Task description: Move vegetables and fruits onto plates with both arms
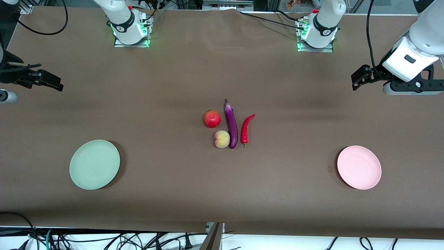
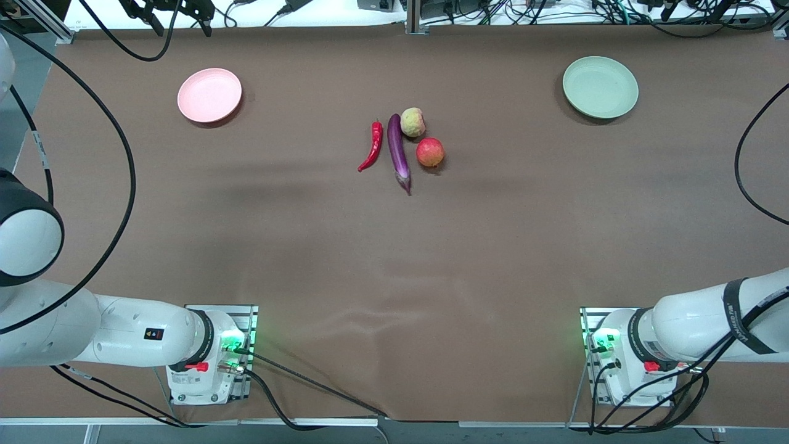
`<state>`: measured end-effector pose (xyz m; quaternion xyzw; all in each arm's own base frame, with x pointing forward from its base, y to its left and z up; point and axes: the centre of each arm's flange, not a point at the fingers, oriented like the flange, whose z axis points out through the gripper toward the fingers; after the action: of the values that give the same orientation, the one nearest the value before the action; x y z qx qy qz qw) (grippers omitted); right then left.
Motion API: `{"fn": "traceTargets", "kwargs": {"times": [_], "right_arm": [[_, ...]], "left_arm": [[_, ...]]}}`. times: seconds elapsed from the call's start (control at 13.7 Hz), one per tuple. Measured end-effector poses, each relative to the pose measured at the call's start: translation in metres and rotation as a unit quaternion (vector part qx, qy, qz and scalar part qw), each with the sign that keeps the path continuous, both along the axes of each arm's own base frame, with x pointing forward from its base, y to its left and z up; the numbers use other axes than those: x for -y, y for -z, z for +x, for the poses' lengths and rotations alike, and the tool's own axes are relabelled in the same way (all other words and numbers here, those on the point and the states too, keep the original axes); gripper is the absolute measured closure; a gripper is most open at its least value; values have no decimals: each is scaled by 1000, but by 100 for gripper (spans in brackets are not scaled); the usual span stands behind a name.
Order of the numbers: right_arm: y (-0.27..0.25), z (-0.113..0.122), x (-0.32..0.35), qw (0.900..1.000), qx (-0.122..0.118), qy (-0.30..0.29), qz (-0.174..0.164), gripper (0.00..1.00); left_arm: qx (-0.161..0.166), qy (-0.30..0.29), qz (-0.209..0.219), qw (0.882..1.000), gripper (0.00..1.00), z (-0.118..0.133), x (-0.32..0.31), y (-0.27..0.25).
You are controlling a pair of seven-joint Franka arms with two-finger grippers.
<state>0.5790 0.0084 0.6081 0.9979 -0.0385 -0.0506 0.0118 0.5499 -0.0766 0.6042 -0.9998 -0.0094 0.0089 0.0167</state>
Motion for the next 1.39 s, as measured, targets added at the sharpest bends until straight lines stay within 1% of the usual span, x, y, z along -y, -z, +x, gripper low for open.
{"fn": "traceTargets", "kwargs": {"times": [1.39], "right_arm": [[1,0,0,1000,0,2,9,0]], "left_arm": [[-1,7,0,1000,0,0,-1,0]]}}
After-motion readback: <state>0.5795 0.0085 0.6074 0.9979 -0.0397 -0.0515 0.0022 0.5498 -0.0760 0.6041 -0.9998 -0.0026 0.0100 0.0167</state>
